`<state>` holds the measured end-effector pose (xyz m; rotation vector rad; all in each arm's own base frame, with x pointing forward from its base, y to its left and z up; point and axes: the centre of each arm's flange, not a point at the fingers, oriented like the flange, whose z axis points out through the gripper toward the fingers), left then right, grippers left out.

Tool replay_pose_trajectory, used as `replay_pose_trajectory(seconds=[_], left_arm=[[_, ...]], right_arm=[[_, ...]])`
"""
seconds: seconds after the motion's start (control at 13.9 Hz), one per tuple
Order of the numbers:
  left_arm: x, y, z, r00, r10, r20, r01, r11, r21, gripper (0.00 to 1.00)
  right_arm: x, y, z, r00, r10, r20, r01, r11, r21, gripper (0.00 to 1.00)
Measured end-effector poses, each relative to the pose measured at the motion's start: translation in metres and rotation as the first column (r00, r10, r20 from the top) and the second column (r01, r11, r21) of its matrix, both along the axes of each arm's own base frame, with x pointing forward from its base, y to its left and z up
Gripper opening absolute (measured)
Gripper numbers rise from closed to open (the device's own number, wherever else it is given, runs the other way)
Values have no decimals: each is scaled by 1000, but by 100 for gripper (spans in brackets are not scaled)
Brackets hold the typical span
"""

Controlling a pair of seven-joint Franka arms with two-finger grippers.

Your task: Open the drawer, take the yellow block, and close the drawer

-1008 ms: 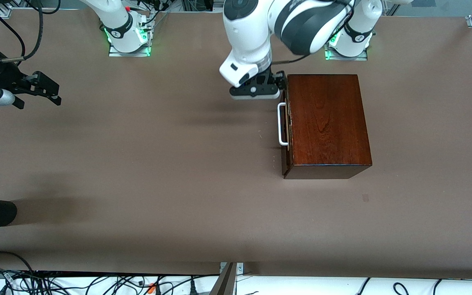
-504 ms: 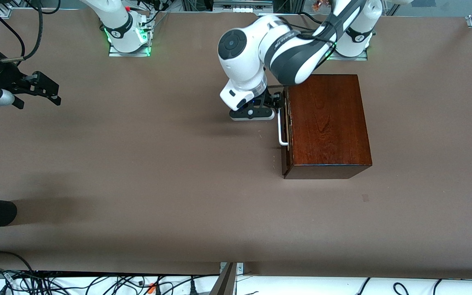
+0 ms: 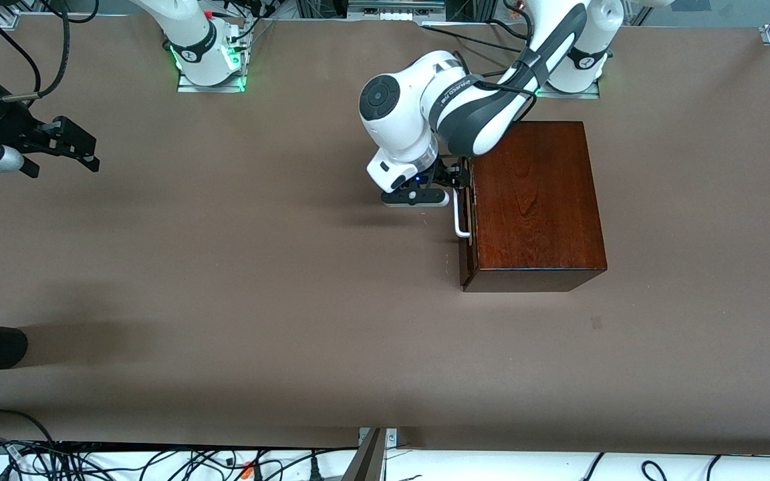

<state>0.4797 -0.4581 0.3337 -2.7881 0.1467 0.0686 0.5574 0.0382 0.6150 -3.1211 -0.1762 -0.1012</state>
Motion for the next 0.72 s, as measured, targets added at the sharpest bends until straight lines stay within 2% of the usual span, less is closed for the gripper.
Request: replay_pose_trajectory(seconds=[0.22,0.43,0.72], left_arm=[[1,0,-16,1000,3,5,-2,1000,-8,100],[2,2,-27,999,12,45,-13,1000,9,100],[1,4,-41,998,18,52,-18,1000,6,100]], right_arm=[[0,0,0,1000,0,0,0,1000,0,100],[0,0,0,1000,0,0,0,1000,0,100],[0,0,0,1000,0,0,0,1000,0,100]])
